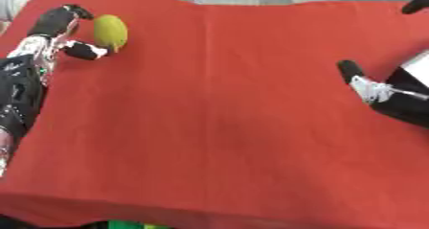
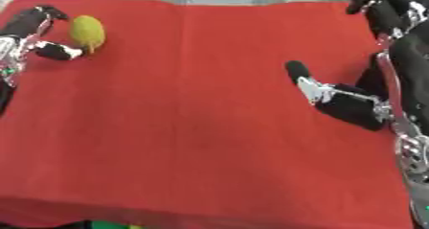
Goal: Pick up the objects with one hand, pass them to the other hand, and then place them into the box on the other side of the table.
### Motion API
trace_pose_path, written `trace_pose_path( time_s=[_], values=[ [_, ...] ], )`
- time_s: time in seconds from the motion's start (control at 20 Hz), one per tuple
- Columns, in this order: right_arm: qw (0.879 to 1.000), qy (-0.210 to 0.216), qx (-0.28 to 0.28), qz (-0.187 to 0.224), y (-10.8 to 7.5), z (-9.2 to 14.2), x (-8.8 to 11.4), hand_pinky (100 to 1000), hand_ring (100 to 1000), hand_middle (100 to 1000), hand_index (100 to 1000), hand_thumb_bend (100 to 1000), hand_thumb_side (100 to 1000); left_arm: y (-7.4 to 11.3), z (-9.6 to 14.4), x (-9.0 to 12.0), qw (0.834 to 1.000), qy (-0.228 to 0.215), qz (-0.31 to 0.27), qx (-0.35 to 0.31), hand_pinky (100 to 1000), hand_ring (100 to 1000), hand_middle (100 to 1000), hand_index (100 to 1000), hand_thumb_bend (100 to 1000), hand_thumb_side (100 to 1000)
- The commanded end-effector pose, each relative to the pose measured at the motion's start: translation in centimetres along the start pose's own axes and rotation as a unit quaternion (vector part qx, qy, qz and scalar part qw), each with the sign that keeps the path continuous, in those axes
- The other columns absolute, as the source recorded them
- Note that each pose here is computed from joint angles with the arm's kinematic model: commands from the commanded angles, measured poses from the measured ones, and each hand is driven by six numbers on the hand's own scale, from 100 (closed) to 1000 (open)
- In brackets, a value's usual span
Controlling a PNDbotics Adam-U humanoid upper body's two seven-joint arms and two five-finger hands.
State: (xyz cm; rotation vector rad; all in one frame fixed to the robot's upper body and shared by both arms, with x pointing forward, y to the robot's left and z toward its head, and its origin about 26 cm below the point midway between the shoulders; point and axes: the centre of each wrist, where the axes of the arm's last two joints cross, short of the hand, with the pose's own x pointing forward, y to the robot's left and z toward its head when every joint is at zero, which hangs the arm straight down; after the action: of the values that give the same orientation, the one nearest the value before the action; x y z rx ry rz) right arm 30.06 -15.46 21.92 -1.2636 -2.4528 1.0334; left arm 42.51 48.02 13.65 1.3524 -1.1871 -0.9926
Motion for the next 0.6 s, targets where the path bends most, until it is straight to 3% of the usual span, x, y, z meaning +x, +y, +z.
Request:
trace_pose_path(
  time_s=[0.05,0.15,0.2,0.3,0.35,0.6],
  values=[
    [1.000,-0.004,-0.020,-0.005,-0.7,-0.4,0.2,702,755,571,860,454,545,1.8,-0.6,-0.2,1.000,-0.005,0.017,0.015,746,684,694,756,453,363],
    [1.000,-0.001,-0.020,-0.008,-0.6,-0.4,0.2,700,753,568,857,450,548,1.6,-0.6,0.2,1.000,-0.010,0.023,0.009,736,650,651,722,402,262],
    [1.000,0.001,-0.019,-0.009,-0.6,-0.3,0.2,701,753,569,856,444,552,1.6,-0.7,0.4,1.000,-0.013,0.025,0.007,703,568,551,635,298,100],
    [1.000,0.002,-0.017,-0.010,-0.6,-0.3,0.2,701,753,569,854,433,563,1.5,-0.7,0.7,0.999,-0.015,0.033,0.015,672,496,461,535,135,100],
    [1.000,0.002,-0.016,-0.010,-0.6,-0.3,0.2,701,753,569,854,432,565,1.6,-0.8,0.9,0.999,-0.019,0.042,0.020,670,491,452,525,100,100],
    [1.000,-0.002,-0.008,-0.012,-0.6,-0.1,0.2,703,752,570,853,410,579,3.3,-1.0,1.8,0.992,-0.081,0.089,0.036,672,485,435,502,100,127]
  ],
)
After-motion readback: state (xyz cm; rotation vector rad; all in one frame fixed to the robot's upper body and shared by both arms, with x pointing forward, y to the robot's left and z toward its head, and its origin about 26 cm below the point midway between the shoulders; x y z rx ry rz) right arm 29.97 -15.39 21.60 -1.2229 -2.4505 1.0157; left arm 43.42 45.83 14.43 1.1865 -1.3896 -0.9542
